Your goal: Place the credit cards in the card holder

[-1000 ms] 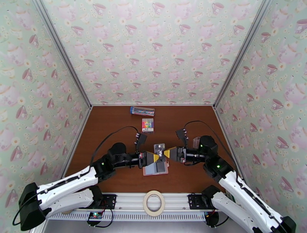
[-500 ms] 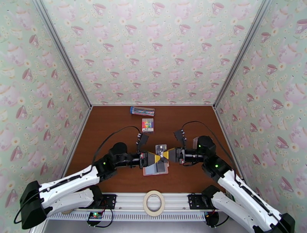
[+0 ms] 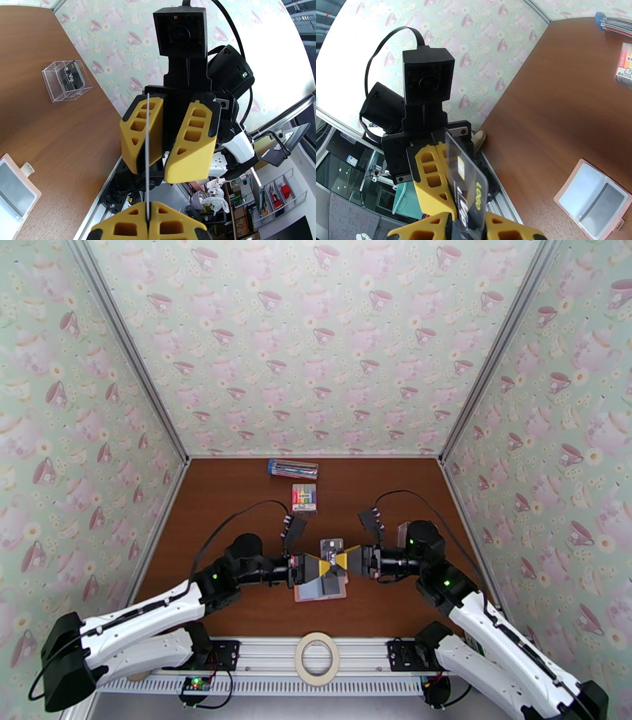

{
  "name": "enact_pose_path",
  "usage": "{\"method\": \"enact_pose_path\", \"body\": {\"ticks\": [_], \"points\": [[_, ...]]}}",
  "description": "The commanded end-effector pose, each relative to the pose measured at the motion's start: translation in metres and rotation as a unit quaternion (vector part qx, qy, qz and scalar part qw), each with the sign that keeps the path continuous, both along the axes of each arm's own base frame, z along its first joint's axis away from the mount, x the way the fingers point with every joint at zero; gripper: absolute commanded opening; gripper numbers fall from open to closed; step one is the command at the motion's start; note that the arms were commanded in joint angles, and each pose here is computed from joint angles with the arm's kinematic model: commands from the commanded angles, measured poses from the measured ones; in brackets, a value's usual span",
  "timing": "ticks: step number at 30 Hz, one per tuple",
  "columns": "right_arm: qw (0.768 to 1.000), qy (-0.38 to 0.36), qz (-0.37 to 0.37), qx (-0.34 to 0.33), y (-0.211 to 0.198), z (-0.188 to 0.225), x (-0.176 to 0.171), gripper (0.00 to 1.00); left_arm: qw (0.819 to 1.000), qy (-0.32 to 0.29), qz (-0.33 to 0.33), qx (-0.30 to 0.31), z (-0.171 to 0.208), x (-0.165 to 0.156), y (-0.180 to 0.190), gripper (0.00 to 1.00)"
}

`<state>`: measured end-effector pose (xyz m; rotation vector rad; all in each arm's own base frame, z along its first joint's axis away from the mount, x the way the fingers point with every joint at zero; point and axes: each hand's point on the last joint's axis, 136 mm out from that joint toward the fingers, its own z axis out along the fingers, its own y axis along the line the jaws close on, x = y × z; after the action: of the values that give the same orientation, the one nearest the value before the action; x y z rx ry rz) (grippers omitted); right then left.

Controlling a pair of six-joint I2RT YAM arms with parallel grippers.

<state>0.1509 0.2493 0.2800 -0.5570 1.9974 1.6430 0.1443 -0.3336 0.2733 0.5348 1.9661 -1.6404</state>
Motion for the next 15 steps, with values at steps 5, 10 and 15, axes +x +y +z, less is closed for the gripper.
{"method": "enact_pose_path", "body": {"ticks": [5,10,15], "points": [[1.000,-0.016,0.001,0.002,0.000,0.009,-0.002,0.16,1.000,-0.014,-0.002,-0.007,0.012,-0.001,0.002,0.00],[1.000,-0.016,-0.001,0.001,0.000,0.008,0.000,0.07,1.000,-0.011,0.002,0.000,0.008,0.000,0.004,0.04],[1.000,-0.011,-0.012,-0.011,0.000,0.003,0.004,0.00,0.999,-0.009,0.029,0.026,0.000,0.008,0.011,0.51]]}}
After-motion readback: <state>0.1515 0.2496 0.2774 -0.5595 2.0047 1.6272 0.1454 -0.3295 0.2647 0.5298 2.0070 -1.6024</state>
